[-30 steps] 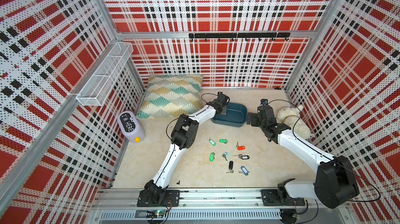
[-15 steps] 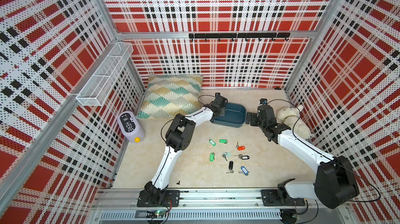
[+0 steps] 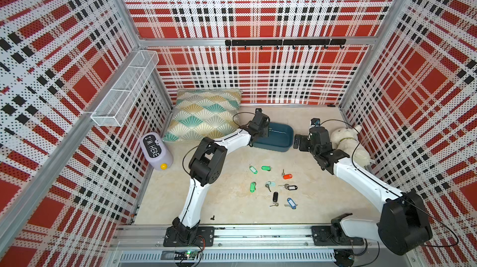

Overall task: Take the keys out of the storage box
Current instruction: Move the storage box to the center of the board, then place the key at the center of the board.

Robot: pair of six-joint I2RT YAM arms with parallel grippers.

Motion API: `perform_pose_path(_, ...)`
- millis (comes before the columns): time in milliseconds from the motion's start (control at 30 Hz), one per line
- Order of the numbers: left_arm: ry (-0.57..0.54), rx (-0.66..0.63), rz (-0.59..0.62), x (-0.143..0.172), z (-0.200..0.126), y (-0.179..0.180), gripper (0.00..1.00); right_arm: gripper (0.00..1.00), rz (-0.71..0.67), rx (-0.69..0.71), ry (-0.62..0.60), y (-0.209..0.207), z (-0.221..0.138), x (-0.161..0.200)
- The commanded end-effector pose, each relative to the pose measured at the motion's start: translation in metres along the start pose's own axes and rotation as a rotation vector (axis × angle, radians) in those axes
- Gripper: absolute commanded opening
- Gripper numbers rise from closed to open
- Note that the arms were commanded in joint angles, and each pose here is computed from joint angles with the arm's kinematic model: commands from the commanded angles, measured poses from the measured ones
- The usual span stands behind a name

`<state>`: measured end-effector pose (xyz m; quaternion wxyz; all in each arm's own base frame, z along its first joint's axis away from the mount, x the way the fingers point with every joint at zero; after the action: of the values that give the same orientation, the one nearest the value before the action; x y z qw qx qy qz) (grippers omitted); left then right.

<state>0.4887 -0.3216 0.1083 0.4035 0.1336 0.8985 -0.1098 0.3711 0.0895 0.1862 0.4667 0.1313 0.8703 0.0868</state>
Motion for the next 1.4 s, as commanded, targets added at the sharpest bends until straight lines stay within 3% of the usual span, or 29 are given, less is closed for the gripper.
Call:
perform_pose_path(0,-0.141,0.053,-0.019,-0.043,-0.057,-0.015,0.00,1.00,0.026,-0.022,-0.027,0.000,-0.009,-0.006)
perform_pose_path(100,-0.156,0.044,-0.018,-0.033,-0.094,-0.013,0.00,1.00,0.040,-0.035,-0.032,0.000,-0.016,-0.006)
perform_pose_path(267,-0.136,0.040,-0.014,0.016,-0.153,-0.019,0.00,1.00,0.069,-0.067,-0.046,-0.001,-0.032,-0.005)
perform_pose_path(433,-0.076,0.069,-0.010,0.101,-0.206,-0.047,0.00,1.00,0.088,-0.073,-0.066,0.000,-0.050,0.001)
perform_pose_path(633,-0.006,0.136,-0.043,0.203,-0.242,-0.080,0.00,1.00,0.090,-0.058,-0.083,0.002,-0.066,0.012)
perform_pose_path(733,0.025,0.127,-0.050,0.240,-0.243,-0.082,0.00,1.00,0.093,-0.070,-0.086,0.002,-0.073,0.017)
perform_pose_path(867,0.063,0.084,-0.058,0.267,-0.232,-0.075,0.00,1.00,0.091,-0.105,-0.081,0.007,-0.082,0.024)
perform_pose_path(1367,0.143,0.035,-0.050,0.294,-0.212,-0.061,0.00,1.00,0.090,-0.120,-0.087,0.003,-0.090,0.033)
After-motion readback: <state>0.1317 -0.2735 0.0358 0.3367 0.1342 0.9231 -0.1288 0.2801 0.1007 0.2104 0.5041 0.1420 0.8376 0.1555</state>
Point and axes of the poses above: each gripper's point midway between its finger pads, its own z axis out along the fingers, its own y axis along the line the jaws close on, x = y × z, the point moved 1 cm from there along -z, back along the fingers, and after that the axes turned 11 degrees about z, right-handed, at the moved point
